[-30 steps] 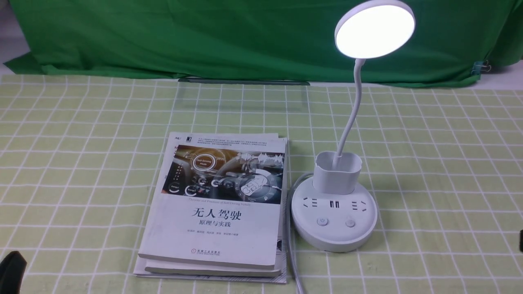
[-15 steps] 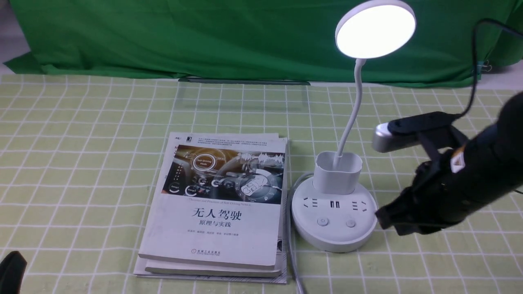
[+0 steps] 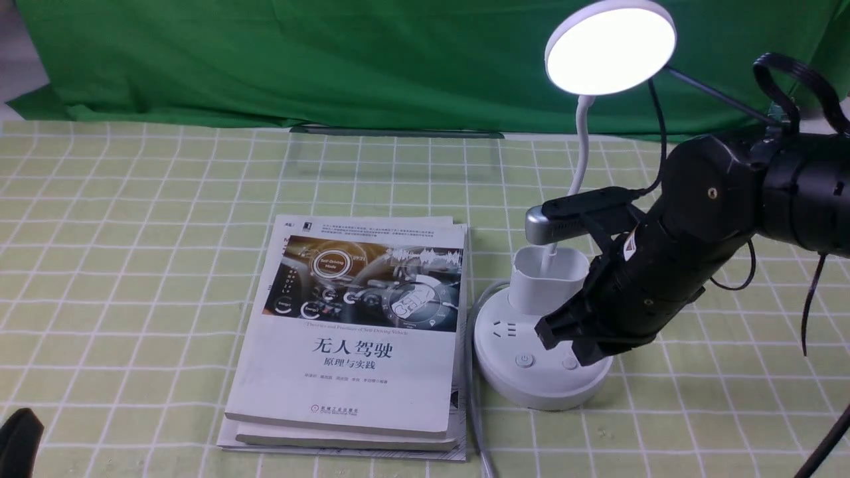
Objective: Turn off the desk lamp on the green coffee tablecloth by hand.
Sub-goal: 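Press the power button on the lamp base to turn the lamp off with the right gripper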
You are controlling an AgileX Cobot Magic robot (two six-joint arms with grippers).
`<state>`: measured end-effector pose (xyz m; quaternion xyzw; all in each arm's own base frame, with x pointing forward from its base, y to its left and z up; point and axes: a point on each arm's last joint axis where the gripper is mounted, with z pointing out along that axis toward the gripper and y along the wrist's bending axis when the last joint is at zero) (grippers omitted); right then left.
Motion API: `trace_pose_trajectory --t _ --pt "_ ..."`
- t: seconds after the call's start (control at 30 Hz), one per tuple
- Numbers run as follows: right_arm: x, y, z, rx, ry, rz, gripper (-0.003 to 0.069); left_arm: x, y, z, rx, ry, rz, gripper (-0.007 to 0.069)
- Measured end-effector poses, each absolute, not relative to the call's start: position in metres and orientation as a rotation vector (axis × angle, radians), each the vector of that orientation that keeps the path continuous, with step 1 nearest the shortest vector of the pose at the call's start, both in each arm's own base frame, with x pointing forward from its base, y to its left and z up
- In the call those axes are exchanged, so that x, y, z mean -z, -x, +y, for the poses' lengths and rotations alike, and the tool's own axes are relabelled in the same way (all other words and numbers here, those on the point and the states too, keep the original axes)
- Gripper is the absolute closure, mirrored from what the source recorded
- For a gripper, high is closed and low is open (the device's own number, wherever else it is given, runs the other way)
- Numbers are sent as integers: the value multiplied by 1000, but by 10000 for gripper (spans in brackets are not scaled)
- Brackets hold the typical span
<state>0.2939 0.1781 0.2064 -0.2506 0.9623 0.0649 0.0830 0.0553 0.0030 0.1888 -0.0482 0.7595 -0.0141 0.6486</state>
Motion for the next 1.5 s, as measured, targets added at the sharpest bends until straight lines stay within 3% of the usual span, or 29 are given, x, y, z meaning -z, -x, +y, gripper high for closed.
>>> trace_pose_trajectory --t 0.67,1.1,1.33,1.5 --pt "-180 -305 186 -179 783 2935 612 -189 -55 3 32 110 1726 215" --pt "-213 -299 183 -212 763 2835 613 -189 -55 3 32 110 1726 215" --pt "-183 -305 186 -186 777 2910 613 -189 -55 3 32 110 1726 215" --pt "-179 -307 187 -182 780 2921 613 -189 -55 3 32 110 1726 215"
